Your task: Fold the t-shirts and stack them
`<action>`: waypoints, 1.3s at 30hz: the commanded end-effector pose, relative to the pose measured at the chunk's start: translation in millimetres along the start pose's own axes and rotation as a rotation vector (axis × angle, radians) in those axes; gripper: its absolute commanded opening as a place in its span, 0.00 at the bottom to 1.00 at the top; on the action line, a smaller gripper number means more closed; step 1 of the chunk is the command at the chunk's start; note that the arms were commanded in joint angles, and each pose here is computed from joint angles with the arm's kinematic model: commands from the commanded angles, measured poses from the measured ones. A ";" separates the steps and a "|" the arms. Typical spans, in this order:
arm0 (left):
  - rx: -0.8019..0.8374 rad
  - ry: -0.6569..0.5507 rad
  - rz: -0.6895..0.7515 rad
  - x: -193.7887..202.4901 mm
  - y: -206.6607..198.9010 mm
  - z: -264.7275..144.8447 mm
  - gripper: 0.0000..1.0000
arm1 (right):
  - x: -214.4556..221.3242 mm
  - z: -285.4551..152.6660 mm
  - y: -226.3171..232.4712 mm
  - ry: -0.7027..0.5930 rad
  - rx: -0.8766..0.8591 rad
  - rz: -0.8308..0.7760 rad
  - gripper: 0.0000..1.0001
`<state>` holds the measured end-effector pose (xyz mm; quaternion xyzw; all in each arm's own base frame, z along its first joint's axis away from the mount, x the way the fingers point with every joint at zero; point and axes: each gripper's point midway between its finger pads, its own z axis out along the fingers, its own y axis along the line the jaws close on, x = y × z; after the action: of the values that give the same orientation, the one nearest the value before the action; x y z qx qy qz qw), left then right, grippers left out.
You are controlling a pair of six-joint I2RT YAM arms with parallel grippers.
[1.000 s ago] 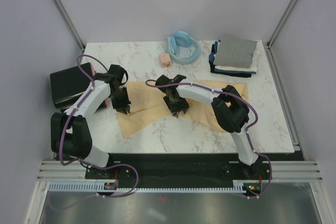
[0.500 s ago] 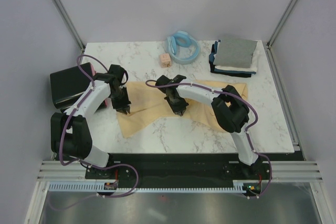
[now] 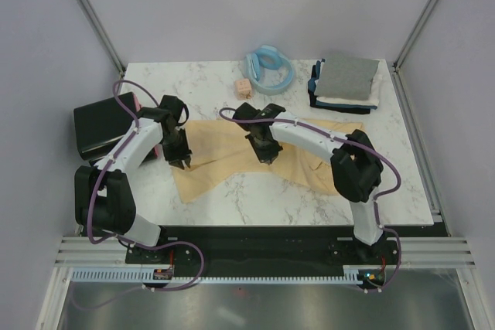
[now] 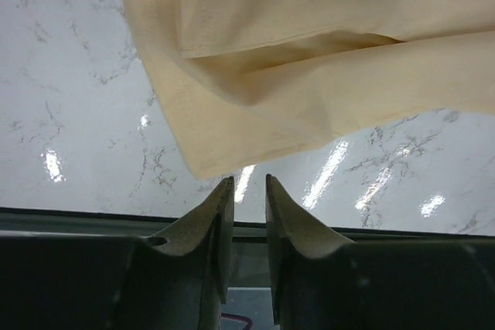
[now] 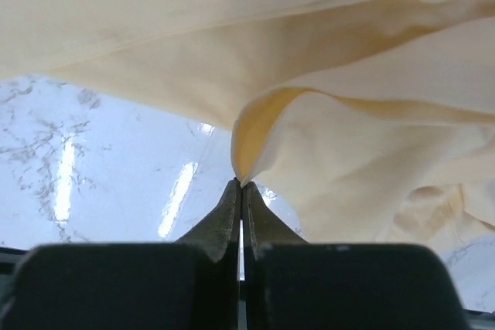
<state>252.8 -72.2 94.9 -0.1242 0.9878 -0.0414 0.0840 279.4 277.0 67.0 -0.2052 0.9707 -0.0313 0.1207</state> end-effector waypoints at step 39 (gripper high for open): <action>-0.150 0.341 -0.111 87.4 32.7 64.3 0.43 | -16.0 -112.3 -68.6 -0.223 -0.116 0.199 0.00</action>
<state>171.7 -64.5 19.7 -0.1610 0.9825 0.0043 -0.0933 293.9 226.3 167.2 -0.1161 0.9728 0.0408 0.1964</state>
